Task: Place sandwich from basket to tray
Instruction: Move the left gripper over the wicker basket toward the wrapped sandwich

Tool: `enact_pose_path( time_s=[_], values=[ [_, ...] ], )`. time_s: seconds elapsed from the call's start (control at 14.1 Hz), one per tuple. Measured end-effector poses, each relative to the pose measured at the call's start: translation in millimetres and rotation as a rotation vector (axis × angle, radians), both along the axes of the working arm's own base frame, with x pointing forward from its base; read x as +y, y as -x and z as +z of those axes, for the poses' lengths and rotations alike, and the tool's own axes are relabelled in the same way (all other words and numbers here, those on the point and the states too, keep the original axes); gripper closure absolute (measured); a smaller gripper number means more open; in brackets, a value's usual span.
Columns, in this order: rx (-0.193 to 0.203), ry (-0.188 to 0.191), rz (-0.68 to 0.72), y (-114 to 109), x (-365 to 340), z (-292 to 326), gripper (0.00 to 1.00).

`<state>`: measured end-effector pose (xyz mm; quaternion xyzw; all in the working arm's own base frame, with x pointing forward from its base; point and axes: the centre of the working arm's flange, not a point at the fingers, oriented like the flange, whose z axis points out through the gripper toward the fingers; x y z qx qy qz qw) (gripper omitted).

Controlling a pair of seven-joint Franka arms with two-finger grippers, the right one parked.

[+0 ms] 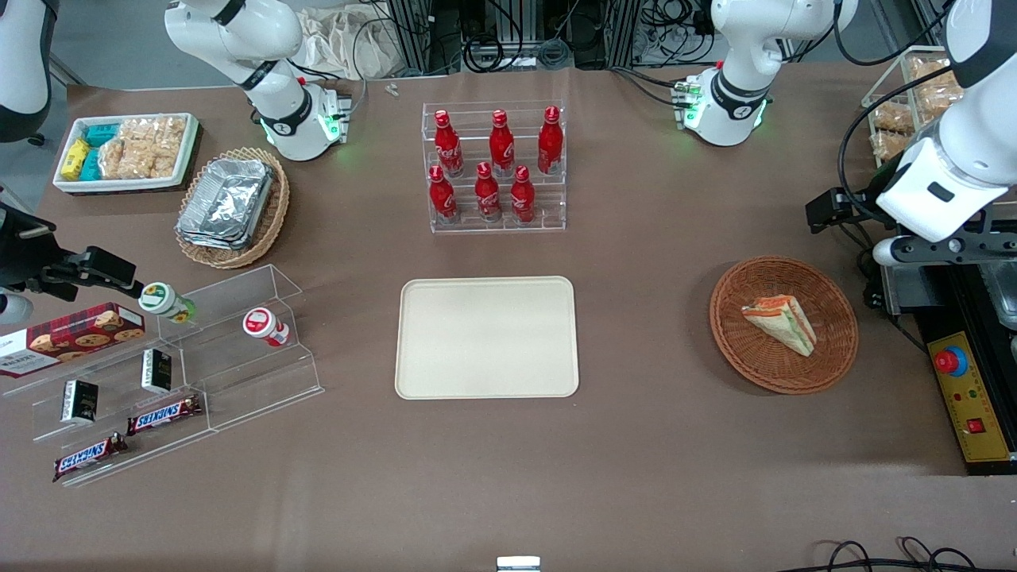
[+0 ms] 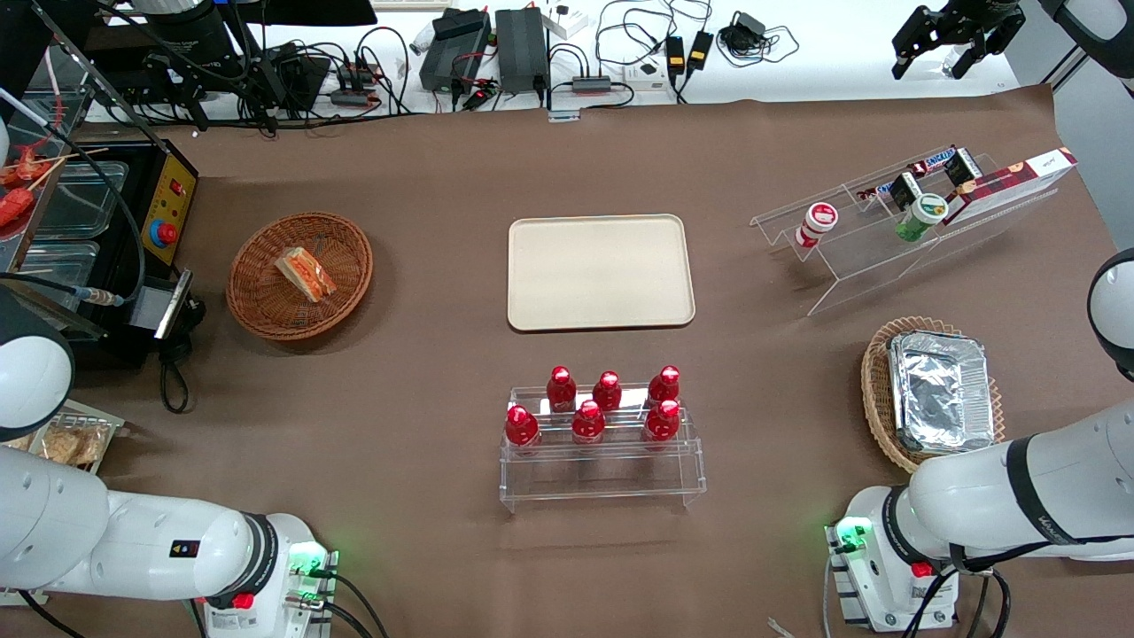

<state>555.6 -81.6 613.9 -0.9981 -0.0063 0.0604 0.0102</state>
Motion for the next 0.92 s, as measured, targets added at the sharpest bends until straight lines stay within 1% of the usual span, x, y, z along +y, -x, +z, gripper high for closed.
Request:
enact_pose_path(
  time_s=[0.35,0.49,0.71,0.92],
  values=[
    [-0.002,0.0,0.007,-0.3,1.1,1.0,0.0],
    [0.003,-0.006,0.022,-1.2,3.1,-1.8,0.0],
    [0.04,-0.02,0.074,-6.8,21.4,-24.3,0.0],
    [0.06,-0.038,0.198,-13.9,51.0,-69.9,0.0]
  ],
)
